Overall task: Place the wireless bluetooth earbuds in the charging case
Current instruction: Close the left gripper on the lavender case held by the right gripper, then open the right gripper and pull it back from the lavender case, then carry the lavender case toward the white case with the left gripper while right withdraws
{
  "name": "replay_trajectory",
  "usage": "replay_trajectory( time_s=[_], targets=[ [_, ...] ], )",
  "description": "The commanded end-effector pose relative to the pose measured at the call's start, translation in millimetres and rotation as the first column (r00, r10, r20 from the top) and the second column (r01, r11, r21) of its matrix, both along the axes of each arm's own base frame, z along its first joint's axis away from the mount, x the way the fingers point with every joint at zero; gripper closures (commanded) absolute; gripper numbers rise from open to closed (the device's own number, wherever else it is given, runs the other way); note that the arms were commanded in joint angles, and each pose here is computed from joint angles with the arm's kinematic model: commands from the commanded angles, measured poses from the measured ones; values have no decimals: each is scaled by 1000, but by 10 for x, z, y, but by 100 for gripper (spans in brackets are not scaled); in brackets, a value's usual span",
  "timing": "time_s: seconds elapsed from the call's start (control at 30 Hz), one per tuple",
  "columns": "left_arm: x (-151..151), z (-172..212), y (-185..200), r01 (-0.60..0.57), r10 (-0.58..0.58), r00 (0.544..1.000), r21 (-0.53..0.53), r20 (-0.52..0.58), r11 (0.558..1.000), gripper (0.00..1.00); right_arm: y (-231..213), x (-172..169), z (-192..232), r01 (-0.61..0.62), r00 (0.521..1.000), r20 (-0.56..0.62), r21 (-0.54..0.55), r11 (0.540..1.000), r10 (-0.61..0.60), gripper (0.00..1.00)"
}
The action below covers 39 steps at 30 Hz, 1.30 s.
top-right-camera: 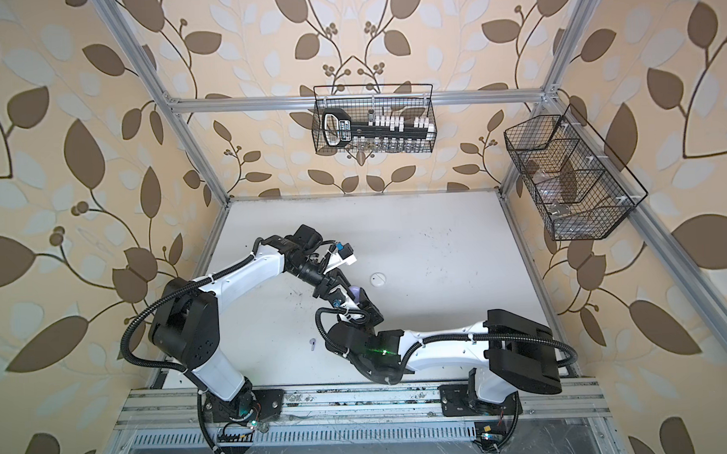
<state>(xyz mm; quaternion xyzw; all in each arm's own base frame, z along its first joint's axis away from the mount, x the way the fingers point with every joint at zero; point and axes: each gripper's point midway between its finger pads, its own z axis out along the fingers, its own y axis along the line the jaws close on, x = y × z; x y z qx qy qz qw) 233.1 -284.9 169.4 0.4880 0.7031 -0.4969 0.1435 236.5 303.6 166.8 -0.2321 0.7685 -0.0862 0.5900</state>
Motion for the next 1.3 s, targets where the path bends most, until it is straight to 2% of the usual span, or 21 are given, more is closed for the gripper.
replay_trajectory(
  time_s=[0.0,0.23,0.37,0.63,0.9,1.03,1.27],
  targets=[
    [-70,165,-54,38,-38,999,-53,-8,998,77,52,43,39,6,1000,8,-11,1000,-6,63],
    [-83,151,-63,49,-50,999,-54,-12,997,93,27,41,59,10,1000,12,-16,1000,-10,61],
    [-84,146,-62,50,-50,999,-63,5,997,95,-34,39,99,34,999,23,-9,999,-34,43],
    [27,43,-91,19,-18,1000,-44,13,999,93,-218,-139,168,81,995,52,21,996,-82,21],
    [133,31,-140,-5,7,999,-49,32,999,94,-610,-392,192,154,986,57,81,985,-159,18],
    [193,16,-170,-20,22,999,-56,35,998,94,-925,-437,152,220,974,16,167,961,-226,18],
    [360,7,-229,-68,75,993,-77,88,995,95,-1175,-458,26,266,964,-103,309,913,-246,17]
  ],
)
